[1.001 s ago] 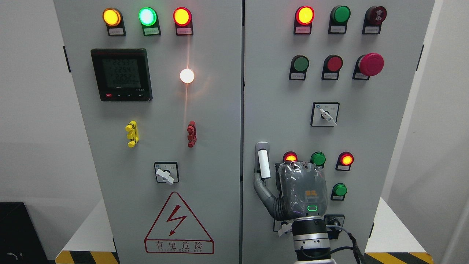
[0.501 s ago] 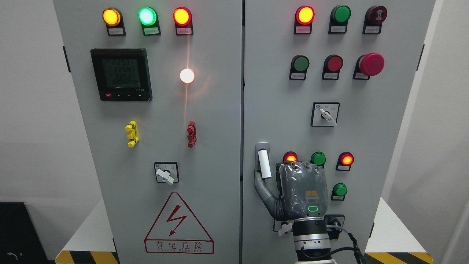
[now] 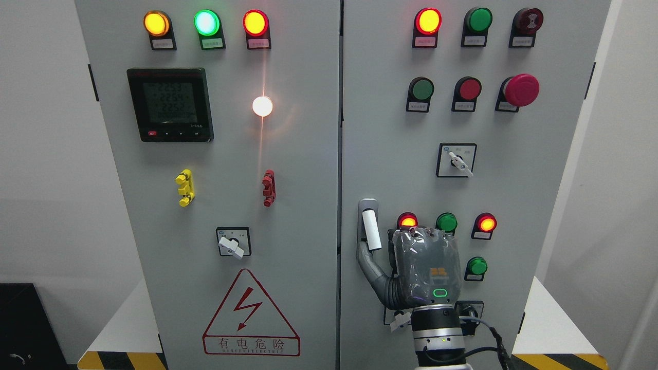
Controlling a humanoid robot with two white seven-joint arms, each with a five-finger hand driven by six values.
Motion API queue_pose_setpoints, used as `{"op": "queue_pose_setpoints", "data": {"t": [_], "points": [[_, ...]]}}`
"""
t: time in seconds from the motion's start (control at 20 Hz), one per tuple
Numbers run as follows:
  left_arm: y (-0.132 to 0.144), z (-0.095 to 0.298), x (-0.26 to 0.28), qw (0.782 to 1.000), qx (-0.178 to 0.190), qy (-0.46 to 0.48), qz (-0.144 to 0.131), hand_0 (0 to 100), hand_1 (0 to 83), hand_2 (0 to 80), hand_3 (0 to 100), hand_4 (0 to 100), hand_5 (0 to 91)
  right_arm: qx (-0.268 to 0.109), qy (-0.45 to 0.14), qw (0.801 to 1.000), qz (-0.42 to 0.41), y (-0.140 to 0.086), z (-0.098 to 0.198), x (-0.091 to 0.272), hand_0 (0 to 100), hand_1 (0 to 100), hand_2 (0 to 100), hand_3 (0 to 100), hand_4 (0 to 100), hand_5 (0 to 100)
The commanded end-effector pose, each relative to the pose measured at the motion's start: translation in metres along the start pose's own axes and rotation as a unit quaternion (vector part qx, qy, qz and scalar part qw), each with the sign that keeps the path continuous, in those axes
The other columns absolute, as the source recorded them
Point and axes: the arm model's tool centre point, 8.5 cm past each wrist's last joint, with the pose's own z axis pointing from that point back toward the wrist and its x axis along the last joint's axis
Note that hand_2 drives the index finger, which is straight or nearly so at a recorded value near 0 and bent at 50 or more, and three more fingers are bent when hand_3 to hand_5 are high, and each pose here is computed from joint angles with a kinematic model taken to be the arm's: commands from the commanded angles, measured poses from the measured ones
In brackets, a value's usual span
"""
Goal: Release door handle
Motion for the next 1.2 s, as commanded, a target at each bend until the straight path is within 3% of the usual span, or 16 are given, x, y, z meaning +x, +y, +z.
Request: {"op": "queue_pose_setpoints", "data": {"t": [0.0,1.15], "points": [[0.0001,0.0007,-0.006,1.0,0.0,0.005,0.001,12,55.6,0.0,0,0,0.0,-0.006,0.001,1.0,-0.001,-0.0031,-0.0005,-0.0007,52,26,98,100,98,100],[0.0001,0.0007,-0.0058,1.0,0.0,0.004,0.001,12,55.6,0.0,0,0,0.0,-0.01,0.007,1.0,0.001,-0.0041,-0.0003,-0.0054,54,26,98,100,98,100]]}}
